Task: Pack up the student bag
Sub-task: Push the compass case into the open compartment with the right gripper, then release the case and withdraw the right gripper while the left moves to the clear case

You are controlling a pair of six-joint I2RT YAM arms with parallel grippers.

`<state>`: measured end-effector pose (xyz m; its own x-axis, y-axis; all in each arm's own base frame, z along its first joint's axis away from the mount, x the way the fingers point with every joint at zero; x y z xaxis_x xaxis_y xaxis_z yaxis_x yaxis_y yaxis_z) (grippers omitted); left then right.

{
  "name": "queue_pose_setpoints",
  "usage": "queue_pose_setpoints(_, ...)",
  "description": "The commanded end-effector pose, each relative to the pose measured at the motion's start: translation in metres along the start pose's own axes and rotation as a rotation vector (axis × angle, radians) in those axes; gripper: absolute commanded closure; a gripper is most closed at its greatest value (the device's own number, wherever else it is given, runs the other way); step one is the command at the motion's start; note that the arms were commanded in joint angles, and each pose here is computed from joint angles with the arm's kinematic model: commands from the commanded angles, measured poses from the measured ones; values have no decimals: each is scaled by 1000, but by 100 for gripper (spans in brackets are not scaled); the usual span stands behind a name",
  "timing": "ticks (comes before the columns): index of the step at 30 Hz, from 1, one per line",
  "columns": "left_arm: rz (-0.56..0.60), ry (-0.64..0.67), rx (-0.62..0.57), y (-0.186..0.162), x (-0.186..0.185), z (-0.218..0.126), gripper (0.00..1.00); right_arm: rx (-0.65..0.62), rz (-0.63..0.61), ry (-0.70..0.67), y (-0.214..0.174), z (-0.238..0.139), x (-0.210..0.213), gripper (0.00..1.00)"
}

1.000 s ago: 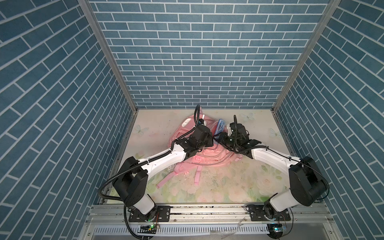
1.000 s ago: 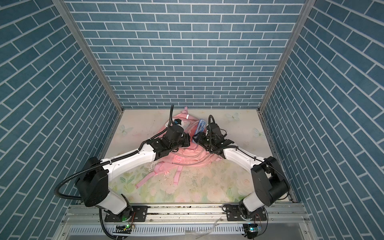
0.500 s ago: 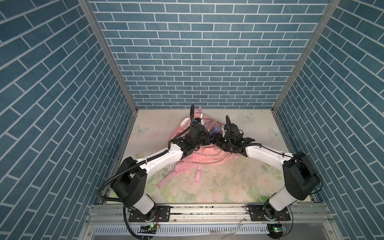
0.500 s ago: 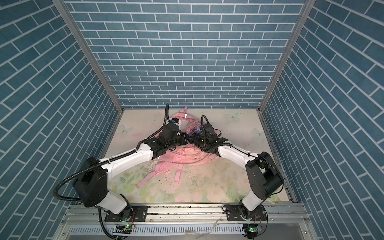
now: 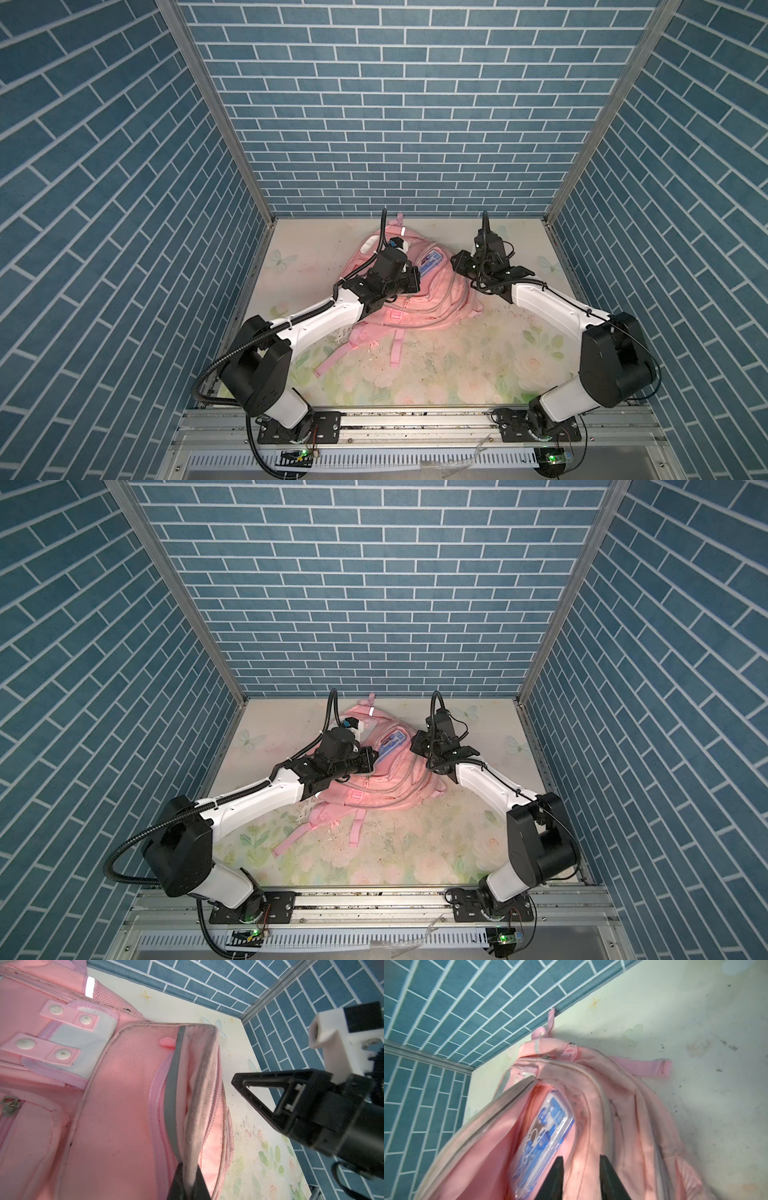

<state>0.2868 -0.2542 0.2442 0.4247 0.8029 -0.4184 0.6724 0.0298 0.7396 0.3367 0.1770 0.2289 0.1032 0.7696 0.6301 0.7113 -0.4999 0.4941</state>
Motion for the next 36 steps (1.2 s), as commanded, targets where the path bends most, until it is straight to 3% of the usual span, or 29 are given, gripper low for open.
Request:
queue_pose_setpoints(1, 36, -90, -99, 20, -16, -17, 100, -11, -108, -31, 6, 15, 4, 72)
queue_pose_setpoints(12, 60, -100, -65, 20, -23, -9, 100, 171, -140, -18, -14, 65, 8, 81)
queue_pose_setpoints(15, 62, -90, -51, 21, -25, -7, 100, 217, -175, 27, -18, 69, 10, 79)
queue_pose_setpoints(16, 65, -79, -46, 22, -25, -7, 96, 210, -183, 35, -18, 66, 10, 74)
queue_pose_setpoints(20, 92, 88, -52, 29, -19, -21, 55, 133, -178, 57, -1, 35, 5, 57)
queue_pose_setpoints(22, 102, 171, -64, 33, -13, -35, 44, 110, -175, 58, 7, 19, -1, 53)
queue_pose_setpoints(26, 91, 324, -38, 35, 9, -67, 35, 88, -232, 11, 11, -11, -16, 46)
queue_pose_setpoints(29, 14, 451, 30, 30, 35, -89, 30, 48, -278, -27, 6, -27, -29, 41)
queue_pose_setpoints(32, -101, 582, 108, 19, 71, -112, 29, -9, -314, -36, 3, -43, -43, 38)
queue_pose_setpoints(36, -347, 663, 152, -5, 126, -141, 28, -94, -361, -13, 2, -63, -52, 35)
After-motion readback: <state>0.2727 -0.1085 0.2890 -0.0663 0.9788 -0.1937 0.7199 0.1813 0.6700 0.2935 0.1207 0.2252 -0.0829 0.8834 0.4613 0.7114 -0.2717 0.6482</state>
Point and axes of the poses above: each gripper's point midway between its finger pads, its own z axis out along the fingers, its own x axis along the line the jaws close on, y = z × x, the point moved 10 cm from there along -z, back along the fingers, and after that the axes turned 11 degrees about z, right-handed, at the moved point
